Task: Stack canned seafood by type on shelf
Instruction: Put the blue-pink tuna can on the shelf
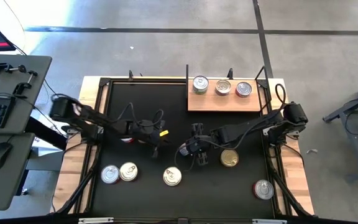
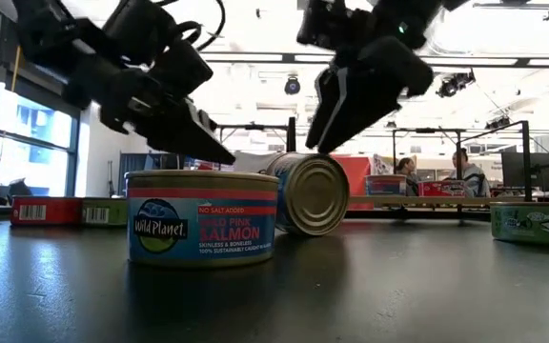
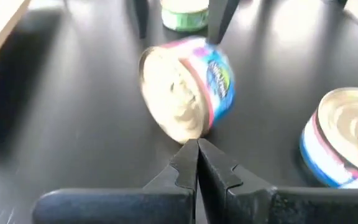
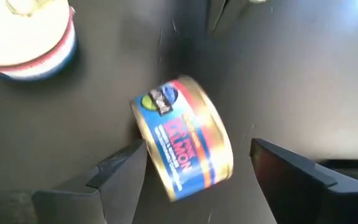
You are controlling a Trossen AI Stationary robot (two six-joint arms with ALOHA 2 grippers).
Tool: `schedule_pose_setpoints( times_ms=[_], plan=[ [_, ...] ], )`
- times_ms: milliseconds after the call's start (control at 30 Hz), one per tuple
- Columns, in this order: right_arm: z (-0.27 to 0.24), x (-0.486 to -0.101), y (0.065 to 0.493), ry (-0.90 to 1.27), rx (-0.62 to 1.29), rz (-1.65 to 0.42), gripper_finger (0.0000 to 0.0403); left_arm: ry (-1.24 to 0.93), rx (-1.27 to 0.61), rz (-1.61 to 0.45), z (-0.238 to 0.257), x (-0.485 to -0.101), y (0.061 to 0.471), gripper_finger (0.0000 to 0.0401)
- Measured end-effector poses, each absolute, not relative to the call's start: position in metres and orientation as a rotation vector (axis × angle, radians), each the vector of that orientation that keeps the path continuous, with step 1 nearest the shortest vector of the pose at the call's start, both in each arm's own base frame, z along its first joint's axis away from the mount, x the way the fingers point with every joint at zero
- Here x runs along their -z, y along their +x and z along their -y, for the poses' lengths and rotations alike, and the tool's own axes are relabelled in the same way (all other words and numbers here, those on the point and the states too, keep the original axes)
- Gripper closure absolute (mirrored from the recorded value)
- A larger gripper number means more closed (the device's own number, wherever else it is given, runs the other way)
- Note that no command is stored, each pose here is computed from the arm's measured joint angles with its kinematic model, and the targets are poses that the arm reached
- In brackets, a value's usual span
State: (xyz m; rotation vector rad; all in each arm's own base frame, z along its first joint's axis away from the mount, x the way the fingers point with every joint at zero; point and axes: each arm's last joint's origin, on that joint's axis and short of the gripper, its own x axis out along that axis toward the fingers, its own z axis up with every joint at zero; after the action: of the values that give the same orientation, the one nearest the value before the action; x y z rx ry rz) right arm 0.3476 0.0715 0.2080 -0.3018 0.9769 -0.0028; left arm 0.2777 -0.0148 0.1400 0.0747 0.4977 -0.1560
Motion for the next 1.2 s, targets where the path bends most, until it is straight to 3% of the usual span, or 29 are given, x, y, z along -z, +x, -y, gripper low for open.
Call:
schedule_pose_setpoints(
  times_ms=[233, 533, 900, 1033, 1200],
  plan=[
    [-0.072, -0.221, 0.352, -0.358, -0.045, -0.962, 0.0124, 0.100, 0.132, -0.376, 0.010, -0.117, 0.300, 0.0401],
    [-0.066, -0.188, 0.355, -0.451, -0.138, -1.019, 0.0124, 0.113, 0.108, -0.397, 0.002, -0.104, 0.324, 0.0401],
    [-0.070, -0.170, 0.366, -0.391, -0.118, -0.998, 0.0127, 0.110, 0.080, -0.398, -0.007, -0.114, 0.326, 0.0401],
    [-0.074, -0.165, 0.366, -0.408, -0.114, -1.009, 0.0160, 0.132, 0.029, -0.468, -0.010, -0.126, 0.319, 0.0401],
    [-0.083, -0.167, 0.361, -0.451, 0.016, -1.020, 0.0234, 0.203, -0.122, -0.572, -0.014, -0.145, 0.304, 0.0401]
  ],
)
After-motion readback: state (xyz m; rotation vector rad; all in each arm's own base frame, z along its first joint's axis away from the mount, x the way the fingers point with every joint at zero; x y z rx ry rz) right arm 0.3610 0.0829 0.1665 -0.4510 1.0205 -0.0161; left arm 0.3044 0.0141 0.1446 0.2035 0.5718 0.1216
